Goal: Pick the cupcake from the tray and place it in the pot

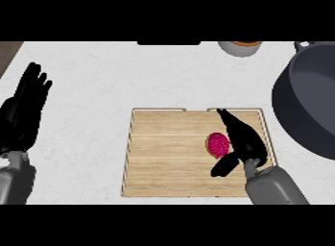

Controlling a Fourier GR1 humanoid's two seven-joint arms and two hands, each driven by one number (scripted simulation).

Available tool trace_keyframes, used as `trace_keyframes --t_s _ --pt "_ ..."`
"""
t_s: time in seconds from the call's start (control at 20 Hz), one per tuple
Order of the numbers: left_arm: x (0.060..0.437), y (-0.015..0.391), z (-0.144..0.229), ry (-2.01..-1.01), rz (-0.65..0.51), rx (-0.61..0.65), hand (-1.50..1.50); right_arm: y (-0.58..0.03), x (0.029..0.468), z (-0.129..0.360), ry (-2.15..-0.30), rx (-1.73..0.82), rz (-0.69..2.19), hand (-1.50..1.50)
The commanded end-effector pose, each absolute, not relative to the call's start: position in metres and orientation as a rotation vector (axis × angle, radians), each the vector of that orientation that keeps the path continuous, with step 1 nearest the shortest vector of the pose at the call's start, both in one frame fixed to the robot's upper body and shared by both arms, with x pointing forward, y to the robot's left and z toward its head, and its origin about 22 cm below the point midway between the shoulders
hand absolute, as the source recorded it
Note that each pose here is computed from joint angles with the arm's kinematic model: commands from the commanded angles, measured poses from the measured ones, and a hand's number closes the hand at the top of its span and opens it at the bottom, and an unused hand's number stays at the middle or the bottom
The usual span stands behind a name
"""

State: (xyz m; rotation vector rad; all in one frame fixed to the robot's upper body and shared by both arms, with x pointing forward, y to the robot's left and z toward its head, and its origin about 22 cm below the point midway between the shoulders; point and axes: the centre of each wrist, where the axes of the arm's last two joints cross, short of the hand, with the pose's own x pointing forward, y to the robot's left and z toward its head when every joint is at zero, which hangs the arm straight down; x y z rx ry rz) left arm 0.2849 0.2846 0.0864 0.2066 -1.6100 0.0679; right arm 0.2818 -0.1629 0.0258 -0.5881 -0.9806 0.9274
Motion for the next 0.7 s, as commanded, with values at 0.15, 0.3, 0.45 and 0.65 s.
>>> trace_keyframes --t_s 0.15,0.3,0.45,0.65 --pt "0.293 0.278 0.084 -1.602 0.064 0.211 0.00 -0.170 0.295 0.016 -1.046 -0.595 1.100 1.50" --pt "0.286 0.278 0.093 -1.610 0.074 0.205 0.00 -0.156 0.288 0.020 -1.050 -0.593 1.090 1.50" --pt "0.293 0.281 0.098 -1.613 0.059 0.195 0.00 -0.145 0.276 0.025 -1.056 -0.575 1.093 1.50" --pt "0.287 0.261 0.076 -1.607 0.094 0.198 0.00 -0.169 0.277 0.006 -1.078 -0.602 1.103 1.50"
